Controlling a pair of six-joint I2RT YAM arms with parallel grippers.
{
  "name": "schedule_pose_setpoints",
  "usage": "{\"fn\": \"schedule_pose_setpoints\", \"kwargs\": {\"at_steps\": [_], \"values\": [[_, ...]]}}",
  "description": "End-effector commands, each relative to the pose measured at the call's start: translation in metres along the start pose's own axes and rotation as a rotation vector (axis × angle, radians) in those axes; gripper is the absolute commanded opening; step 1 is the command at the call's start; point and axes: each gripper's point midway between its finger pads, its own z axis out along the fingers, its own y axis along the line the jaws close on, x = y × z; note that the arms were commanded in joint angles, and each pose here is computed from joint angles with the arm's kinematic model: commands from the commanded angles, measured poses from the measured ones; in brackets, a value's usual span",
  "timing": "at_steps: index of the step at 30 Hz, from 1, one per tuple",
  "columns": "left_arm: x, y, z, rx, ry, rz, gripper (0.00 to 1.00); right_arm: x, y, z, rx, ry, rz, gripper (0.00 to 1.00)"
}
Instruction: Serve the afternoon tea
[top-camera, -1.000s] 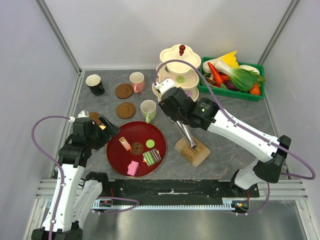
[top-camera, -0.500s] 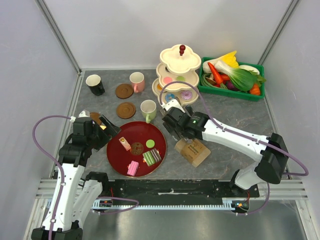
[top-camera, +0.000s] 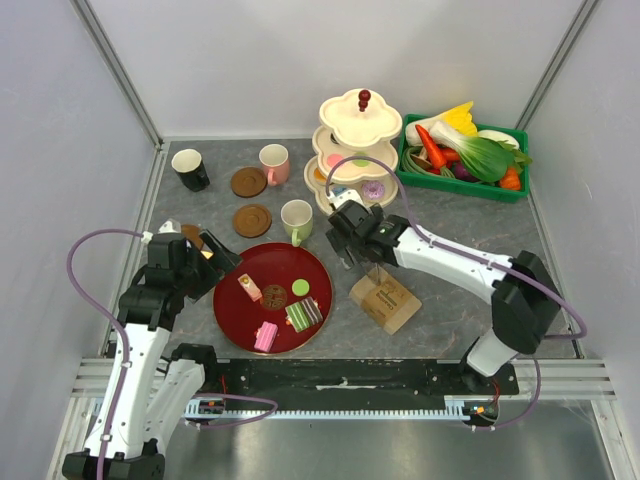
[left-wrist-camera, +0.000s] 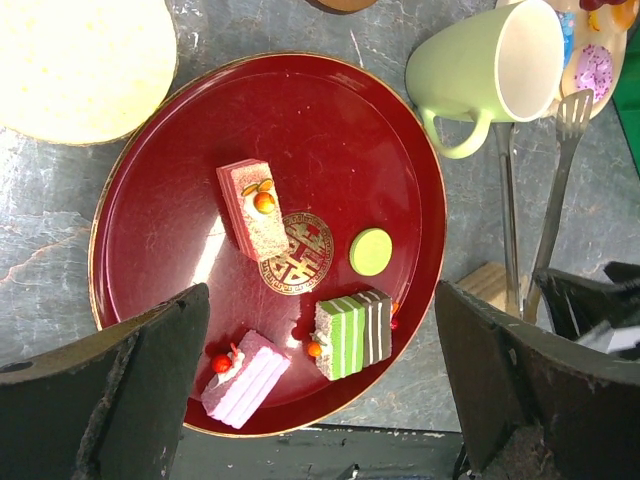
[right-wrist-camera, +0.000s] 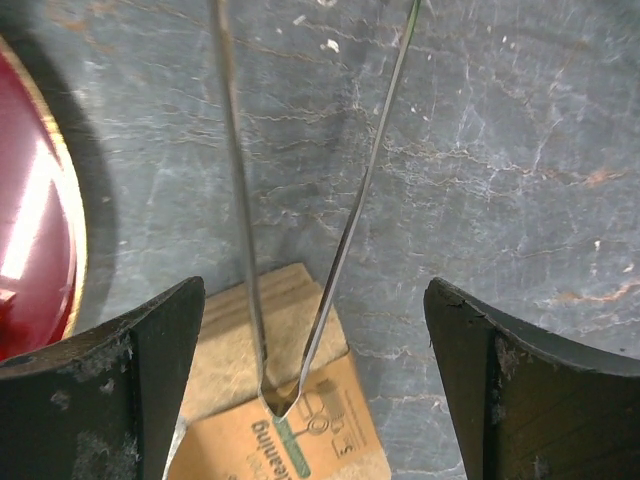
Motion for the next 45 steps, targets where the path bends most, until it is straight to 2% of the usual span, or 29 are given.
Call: {"fn": "schedule_pose_setpoints", "kwargs": {"at_steps": [1,4,14,20,24,26,30,39,45], "values": [[-0.007,-0.005,-0.002,0.018,-0.017,0.044,0.99,-0.001,0.006,0.029,-0.061,0.014,0.02,0.98],[-0.005,-0.004,-0.001,0.012,-0.013,0.042,0.99,0.005,0.013,0.043,-0.077,0.05,-0.01,0.98],[-0.006,-0.002,0.001,0.006,-0.015,0.045,1.0,0.008,0.002,0.091,0.032,0.123,-0.018,0.98],[-0.005,-0.001,0.0,0.006,-0.015,0.045,0.99,0.008,-0.003,0.099,0.075,0.123,-0.005,0.84],[-0.006,-0.002,-0.001,0.007,-0.018,0.047,0.99,0.008,-0.005,0.098,0.072,0.125,0.033,0.7],[-0.006,-0.003,-0.001,0.009,-0.016,0.046,0.99,0.003,-0.007,0.093,0.069,0.109,0.047,0.65],[-0.006,-0.003,-0.001,0.009,-0.018,0.044,0.99,-0.011,-0.007,0.076,0.026,0.074,0.053,0.61],[-0.005,-0.003,-0.002,0.014,-0.015,0.044,0.99,-0.022,-0.026,0.008,-0.021,0.042,0.068,0.63],[-0.005,-0.004,-0.002,0.019,-0.015,0.04,0.99,-0.017,-0.013,-0.042,-0.148,0.018,0.067,0.63]]}}
